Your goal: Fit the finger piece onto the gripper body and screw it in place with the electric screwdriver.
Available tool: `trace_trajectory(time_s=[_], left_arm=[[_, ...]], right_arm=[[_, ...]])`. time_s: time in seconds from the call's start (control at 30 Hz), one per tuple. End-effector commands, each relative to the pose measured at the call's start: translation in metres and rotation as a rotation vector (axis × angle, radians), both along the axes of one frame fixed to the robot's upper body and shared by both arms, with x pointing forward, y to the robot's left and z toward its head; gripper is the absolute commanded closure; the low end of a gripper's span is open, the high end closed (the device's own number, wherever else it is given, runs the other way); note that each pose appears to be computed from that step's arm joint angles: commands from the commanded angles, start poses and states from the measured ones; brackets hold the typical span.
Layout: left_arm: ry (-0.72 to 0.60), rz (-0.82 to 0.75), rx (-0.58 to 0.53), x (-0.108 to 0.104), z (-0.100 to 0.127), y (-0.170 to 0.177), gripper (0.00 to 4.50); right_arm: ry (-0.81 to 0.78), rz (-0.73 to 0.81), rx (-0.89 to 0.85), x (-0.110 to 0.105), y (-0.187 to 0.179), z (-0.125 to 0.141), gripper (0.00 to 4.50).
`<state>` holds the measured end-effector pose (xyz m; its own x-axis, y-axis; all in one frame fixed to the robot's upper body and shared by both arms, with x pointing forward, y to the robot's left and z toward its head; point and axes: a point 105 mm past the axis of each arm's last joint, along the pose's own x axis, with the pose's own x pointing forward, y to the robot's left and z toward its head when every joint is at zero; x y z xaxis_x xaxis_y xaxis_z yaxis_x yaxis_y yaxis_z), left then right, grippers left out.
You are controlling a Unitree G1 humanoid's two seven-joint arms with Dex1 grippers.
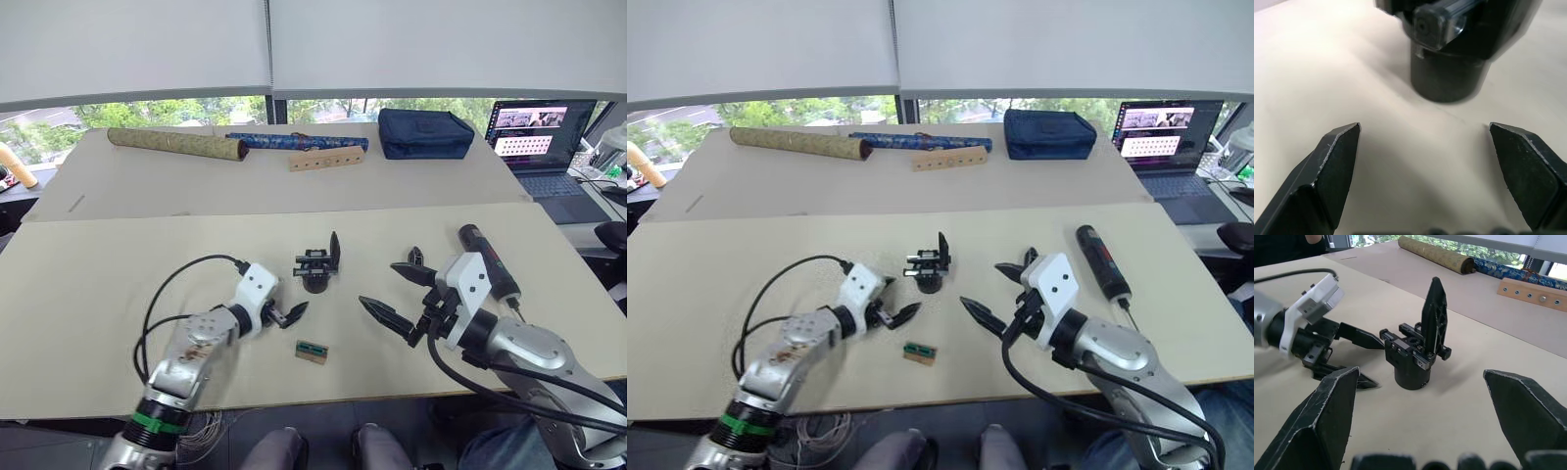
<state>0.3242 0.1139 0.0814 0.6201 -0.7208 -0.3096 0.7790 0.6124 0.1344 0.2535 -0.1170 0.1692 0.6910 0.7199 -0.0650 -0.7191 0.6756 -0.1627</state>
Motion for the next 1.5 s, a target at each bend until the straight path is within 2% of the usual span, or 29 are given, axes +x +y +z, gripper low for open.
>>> trace_trajectory(time_s=[0.03, 0.23, 0.4, 0.57, 0.67, 0.77, 0.83, 0.9, 1.0, 1.1, 1.17, 1.23, 1.37, 1.43, 1.47, 1.5], left_arm=[[-0.033, -0.238, 0.013, 0.006, 0.012, -0.006, 0.04], [-0.029, -0.406, 0.014, 0.026, 0.02, -0.022, 0.04], [-0.027, -0.387, -0.013, 0.047, 0.017, -0.042, 0.04], [-0.064, -0.374, -0.024, 0.051, 0.015, -0.053, 0.04], [-0.068, -0.344, -0.058, 0.049, 0.016, -0.047, 0.83], [-0.122, -0.294, -0.116, 0.037, 0.023, -0.042, 2.16], [-0.153, -0.239, -0.152, 0.033, 0.032, -0.041, 2.15], [-0.224, -0.078, -0.207, 0.028, 0.047, -0.04, 2.15], [-0.292, 0.153, -0.233, 0.021, 0.062, -0.034, 2.15], [-0.217, 0.362, -0.215, 0.031, 0.048, -0.025, 2.15], [-0.206, 0.444, -0.206, 0.035, 0.043, -0.023, 2.15], [-0.208, 0.465, -0.193, 0.034, 0.04, -0.029, 2.15], [-0.141, 0.467, -0.073, 0.03, 0.008, -0.038, 2.15], [-0.132, 0.46, -0.082, 0.028, 0.006, -0.036, 1.13], [-0.125, 0.454, -0.092, 0.026, 0.006, -0.033, 0.86], [-0.092, 0.428, -0.099, 0.022, 0.003, -0.026, 0.35]], right_arm=[[-0.071, 0.028, 0.01, -0.004, 0.003, 0.016, 0.0], [-0.061, 0.045, 0.006, -0.006, 0.006, 0.015, 0.0], [-0.046, 0.027, 0.019, -0.007, 0.006, 0.013, 0.0], [-0.036, 0.007, 0.024, -0.008, 0.006, 0.01, 0.0], [-0.033, -0.005, 0.03, -0.009, 0.006, 0.009, 0.0], [-0.031, -0.015, 0.037, -0.009, 0.006, 0.009, 0.0], [-0.031, -0.016, 0.038, -0.01, 0.006, 0.008, 0.0], [-0.032, -0.016, 0.035, -0.01, 0.006, 0.008, 0.0], [-0.039, -0.016, 0.027, -0.009, 0.006, 0.007, 0.0], [-0.052, -0.003, 0.011, -0.009, 0.008, 0.007, 0.0], [-0.062, 0.016, -0.011, -0.01, 0.012, 0.006, 0.0], [-0.066, 0.022, -0.015, -0.008, 0.013, 0.006, 0.0], [-0.066, 0.024, -0.008, -0.006, 0.014, 0.006, 0.0], [-0.062, 0.028, -0.008, -0.006, 0.015, 0.005, 0.0], [-0.061, 0.029, -0.008, -0.006, 0.015, 0.004, 0.0], [-0.061, 0.028, -0.006, -0.005, 0.015, 0.004, 0.0]])
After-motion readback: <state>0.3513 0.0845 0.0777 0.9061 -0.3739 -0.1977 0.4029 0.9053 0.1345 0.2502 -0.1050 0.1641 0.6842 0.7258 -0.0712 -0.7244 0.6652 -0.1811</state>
